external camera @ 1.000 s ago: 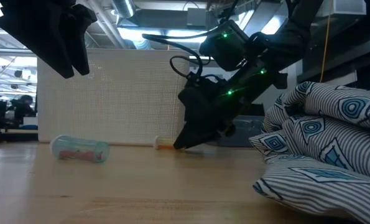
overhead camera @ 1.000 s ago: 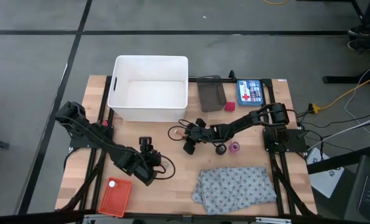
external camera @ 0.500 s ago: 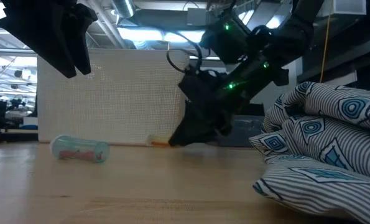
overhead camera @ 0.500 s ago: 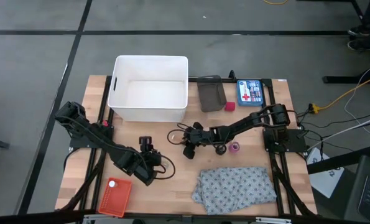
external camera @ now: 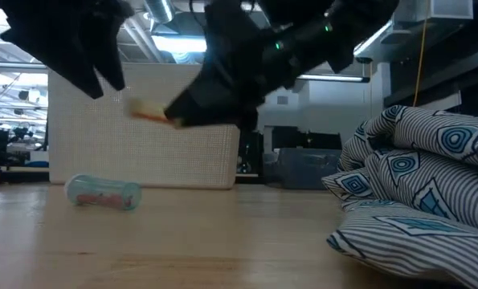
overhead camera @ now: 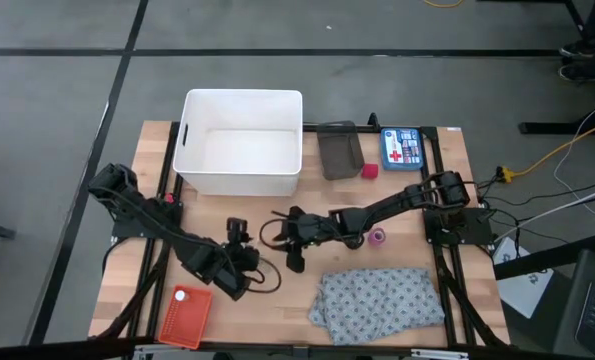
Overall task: Pick & place medical supplies in basket/bin
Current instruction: Put the yellow pill bottle into the orange bin
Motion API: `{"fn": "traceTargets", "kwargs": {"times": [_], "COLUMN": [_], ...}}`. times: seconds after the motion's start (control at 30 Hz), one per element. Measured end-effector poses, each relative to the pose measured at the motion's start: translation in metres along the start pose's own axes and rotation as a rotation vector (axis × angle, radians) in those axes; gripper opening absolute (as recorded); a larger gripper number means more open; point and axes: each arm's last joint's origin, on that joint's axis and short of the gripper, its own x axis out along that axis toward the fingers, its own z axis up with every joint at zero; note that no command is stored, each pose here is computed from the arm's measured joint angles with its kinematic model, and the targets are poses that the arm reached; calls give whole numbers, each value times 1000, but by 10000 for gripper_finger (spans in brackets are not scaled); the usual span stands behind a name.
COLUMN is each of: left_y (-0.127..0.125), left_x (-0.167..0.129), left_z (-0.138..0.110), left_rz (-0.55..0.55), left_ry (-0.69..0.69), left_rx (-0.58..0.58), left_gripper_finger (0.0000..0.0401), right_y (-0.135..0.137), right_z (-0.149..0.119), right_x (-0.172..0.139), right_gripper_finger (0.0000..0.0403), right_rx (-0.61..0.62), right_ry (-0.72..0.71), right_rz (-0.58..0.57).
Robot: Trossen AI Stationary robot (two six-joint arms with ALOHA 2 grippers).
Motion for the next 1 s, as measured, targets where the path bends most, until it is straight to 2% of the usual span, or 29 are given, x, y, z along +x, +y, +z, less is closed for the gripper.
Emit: {"fn": "traceTargets", "kwargs": {"times": [0.1,0.2,0.33,0.47,0.67,0.8,1.0], "left_y": [-3,-8,-13,-19,-22,-22,-21], "left_x": [-5,-11,-15,-20,-24,-26,-27], "left_z": [-1,-3,-4,-8,-12,-15,-16], "left_rz": [131,201,198,190,222,260,309], "left_ry": [-66,-101,-114,-119,-124,-122,-140], "left_rx": [102,213,261,321,338,336,343], "left_gripper_finger": [198,198,198,198,198,198,198], "right_y": [6,8,10,11,21,22,23], "right_z": [6,11,17,27,50,49,48], "right_x": [0,0,0,-2,-15,-16,-16], "right_gripper_finger": [97,104,114,104,102,110,102], "right_rx": [-9,-20,-21,-23,-58,-59,-57], "right_ry": [-6,-13,-14,-24,-102,-86,-81], "right_rz": [45,70,119,180,250,262,259]}}
